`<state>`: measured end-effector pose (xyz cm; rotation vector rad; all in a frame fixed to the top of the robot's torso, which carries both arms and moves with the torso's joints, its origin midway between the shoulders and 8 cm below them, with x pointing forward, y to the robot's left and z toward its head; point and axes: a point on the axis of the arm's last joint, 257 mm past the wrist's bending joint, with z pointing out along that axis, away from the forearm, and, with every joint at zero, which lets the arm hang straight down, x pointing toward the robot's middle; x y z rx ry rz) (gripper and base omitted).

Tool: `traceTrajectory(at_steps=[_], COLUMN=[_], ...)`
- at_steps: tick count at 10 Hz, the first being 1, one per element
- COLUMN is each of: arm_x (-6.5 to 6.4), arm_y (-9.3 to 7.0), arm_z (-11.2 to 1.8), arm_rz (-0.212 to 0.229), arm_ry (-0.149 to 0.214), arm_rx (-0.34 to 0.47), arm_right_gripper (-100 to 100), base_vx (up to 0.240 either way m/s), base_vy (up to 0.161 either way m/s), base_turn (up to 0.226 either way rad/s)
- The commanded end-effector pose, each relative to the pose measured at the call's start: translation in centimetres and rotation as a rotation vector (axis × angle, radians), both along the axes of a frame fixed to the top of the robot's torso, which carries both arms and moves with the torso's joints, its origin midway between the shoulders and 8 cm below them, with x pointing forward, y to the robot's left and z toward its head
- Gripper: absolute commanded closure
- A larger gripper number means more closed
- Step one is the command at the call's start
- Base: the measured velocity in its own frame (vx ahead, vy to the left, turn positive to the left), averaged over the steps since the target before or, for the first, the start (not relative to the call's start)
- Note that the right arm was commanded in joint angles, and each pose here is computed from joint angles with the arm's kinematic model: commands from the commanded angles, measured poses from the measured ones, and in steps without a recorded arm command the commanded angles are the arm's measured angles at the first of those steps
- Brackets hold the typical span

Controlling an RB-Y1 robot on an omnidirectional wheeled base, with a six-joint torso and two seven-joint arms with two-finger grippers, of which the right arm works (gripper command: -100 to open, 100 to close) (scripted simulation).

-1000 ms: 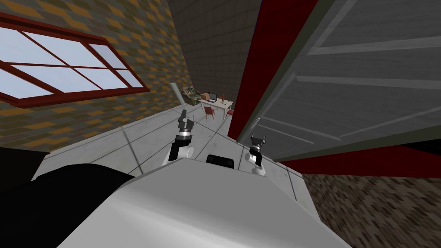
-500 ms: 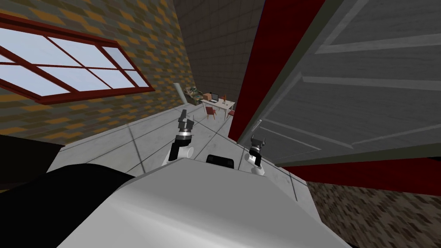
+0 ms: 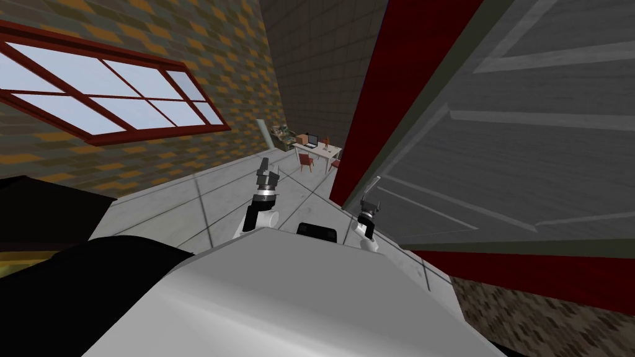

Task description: Pull the door open

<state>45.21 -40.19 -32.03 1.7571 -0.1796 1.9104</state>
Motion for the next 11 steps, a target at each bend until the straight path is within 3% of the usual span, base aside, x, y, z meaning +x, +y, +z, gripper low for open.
traceTrajectory(at_steps=[1,7,11], arm_x=[-0.4,-1.7,-2.2], arm_y=[-0.5,-1.6,-1.8], arm_z=[-1.0,-5.4,-6.9], arm_rz=[-0.014,-0.077,-0.102], arm_ry=[-0.001,-0.003,-0.005], arm_rx=[0.046,0.226,0.285], arm_right_gripper=[-100,-100,-100], base_vx=[0.062,0.068,0.044], base_vy=[-0.074,-0.099,-0.065], base_turn=[0.118,0.137,0.073])
